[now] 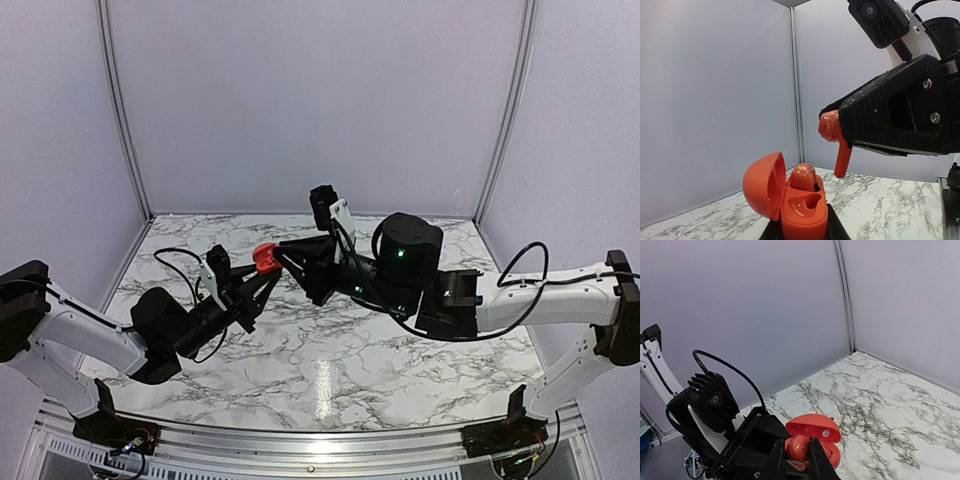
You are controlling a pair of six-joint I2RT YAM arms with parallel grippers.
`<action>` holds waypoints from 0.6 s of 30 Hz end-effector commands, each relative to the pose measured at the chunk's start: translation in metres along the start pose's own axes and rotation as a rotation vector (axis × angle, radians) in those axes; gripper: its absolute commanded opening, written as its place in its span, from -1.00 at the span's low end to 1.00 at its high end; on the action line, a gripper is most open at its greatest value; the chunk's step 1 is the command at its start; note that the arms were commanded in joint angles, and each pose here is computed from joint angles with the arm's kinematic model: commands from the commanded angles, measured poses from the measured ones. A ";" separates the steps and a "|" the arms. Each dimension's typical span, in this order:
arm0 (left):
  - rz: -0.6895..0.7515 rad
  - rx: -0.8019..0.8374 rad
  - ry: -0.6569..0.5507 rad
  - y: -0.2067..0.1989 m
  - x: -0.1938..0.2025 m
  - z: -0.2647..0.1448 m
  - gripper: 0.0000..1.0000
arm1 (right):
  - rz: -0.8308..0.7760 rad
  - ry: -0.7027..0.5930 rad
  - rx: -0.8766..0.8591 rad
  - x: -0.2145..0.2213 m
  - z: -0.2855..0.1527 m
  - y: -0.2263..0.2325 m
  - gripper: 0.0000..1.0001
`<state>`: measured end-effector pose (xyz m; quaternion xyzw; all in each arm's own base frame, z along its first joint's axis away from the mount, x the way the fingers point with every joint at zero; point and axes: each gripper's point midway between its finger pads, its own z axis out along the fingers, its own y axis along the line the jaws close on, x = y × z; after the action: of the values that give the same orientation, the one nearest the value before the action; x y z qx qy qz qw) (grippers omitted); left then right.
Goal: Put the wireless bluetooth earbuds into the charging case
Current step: Insert the left earbud into the left side groove of the charging case.
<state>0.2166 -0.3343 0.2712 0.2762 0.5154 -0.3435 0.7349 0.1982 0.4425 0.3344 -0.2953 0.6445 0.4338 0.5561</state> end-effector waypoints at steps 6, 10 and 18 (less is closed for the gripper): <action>-0.023 -0.015 -0.090 -0.001 -0.023 0.007 -1.00 | 0.029 -0.062 0.006 -0.016 0.009 0.009 -0.86; -0.024 -0.014 -0.092 -0.001 -0.023 0.006 -1.00 | 0.020 -0.060 0.020 -0.012 0.011 0.008 -0.86; -0.021 -0.012 -0.086 -0.002 -0.021 0.005 -1.00 | 0.026 -0.063 0.006 -0.013 0.012 0.011 -0.86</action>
<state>0.2163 -0.3353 0.2762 0.2660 0.5105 -0.3468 0.7405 0.1986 0.4537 0.3213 -0.2885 0.6525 0.4265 0.5559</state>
